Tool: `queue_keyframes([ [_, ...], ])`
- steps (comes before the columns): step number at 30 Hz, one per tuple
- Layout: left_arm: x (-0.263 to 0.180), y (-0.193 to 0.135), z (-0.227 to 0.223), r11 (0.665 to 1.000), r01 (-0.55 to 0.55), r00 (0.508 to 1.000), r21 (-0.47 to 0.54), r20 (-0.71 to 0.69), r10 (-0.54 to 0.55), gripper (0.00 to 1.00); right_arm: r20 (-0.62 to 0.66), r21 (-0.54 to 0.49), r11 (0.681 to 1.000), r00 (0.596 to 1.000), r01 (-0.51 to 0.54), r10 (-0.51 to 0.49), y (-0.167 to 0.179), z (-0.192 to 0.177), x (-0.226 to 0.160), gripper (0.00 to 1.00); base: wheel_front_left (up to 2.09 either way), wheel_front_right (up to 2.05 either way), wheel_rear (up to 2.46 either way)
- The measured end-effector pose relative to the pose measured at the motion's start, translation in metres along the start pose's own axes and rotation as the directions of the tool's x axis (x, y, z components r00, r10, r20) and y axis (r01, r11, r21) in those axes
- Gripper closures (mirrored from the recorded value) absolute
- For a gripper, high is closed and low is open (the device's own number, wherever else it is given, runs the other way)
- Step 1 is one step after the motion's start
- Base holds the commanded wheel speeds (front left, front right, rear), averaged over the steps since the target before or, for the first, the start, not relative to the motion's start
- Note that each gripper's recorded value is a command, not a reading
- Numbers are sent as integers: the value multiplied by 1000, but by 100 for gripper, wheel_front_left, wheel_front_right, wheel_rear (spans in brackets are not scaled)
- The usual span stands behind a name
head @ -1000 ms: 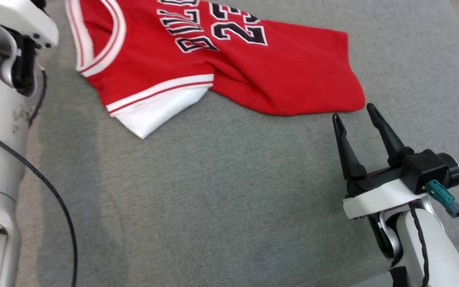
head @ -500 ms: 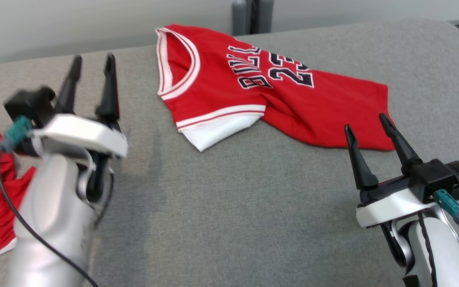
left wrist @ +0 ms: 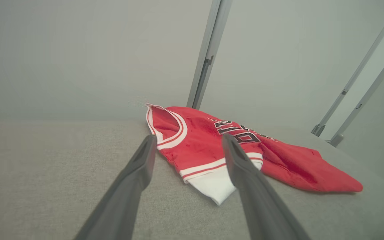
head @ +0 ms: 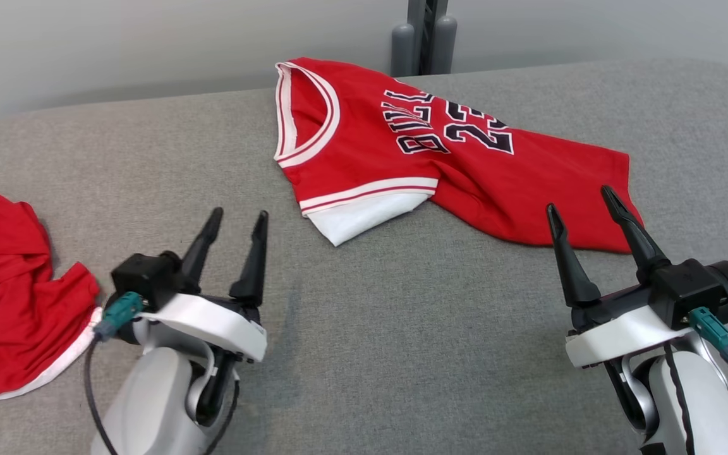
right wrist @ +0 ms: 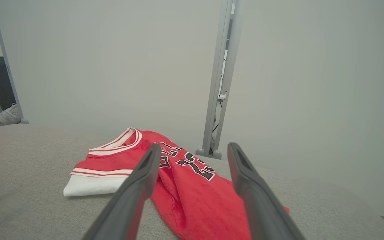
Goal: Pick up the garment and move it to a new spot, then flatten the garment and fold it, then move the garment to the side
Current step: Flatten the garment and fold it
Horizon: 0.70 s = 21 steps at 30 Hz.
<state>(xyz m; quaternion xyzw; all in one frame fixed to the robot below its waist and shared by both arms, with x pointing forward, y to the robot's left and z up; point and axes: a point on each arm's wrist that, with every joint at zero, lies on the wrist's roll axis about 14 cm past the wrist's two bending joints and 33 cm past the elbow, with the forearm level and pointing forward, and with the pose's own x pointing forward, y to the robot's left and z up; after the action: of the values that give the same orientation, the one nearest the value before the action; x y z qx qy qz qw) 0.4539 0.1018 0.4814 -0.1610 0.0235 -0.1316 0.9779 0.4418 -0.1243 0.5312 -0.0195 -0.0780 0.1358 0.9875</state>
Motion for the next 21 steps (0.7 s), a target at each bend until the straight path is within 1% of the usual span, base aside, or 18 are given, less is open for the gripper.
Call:
queue_keyframes([
  [3,3,-12,-25,999,36,996,-3,-80,-36,0,-15,3,1000,1000,9,-9,-3,-6,-1,0,0,0,0],
  [6,7,-14,-53,998,46,981,46,-191,-37,0,-29,0,1000,999,28,-28,-9,-11,-5,0,0,0,0],
  [7,10,-18,-60,997,59,975,48,-218,-48,0,-35,-4,999,999,34,-34,-11,-13,-6,0,0,0,0],
  [11,19,-34,-86,991,119,945,54,-313,-96,0,-57,-11,998,996,70,-70,-22,-19,-12,0,0,0,0],
  [14,24,-40,-101,988,145,925,56,-361,-115,0,-71,-15,995,993,94,-95,-30,-24,-17,0,0,0,0],
  [18,28,-38,-121,989,131,900,68,-426,-90,0,-81,-26,992,989,121,-122,-39,-27,-21,0,0,0,0],
  [21,32,-36,-129,990,123,890,73,-450,-77,0,-84,-28,991,987,133,-134,-42,-27,-23,0,0,0,0],
])
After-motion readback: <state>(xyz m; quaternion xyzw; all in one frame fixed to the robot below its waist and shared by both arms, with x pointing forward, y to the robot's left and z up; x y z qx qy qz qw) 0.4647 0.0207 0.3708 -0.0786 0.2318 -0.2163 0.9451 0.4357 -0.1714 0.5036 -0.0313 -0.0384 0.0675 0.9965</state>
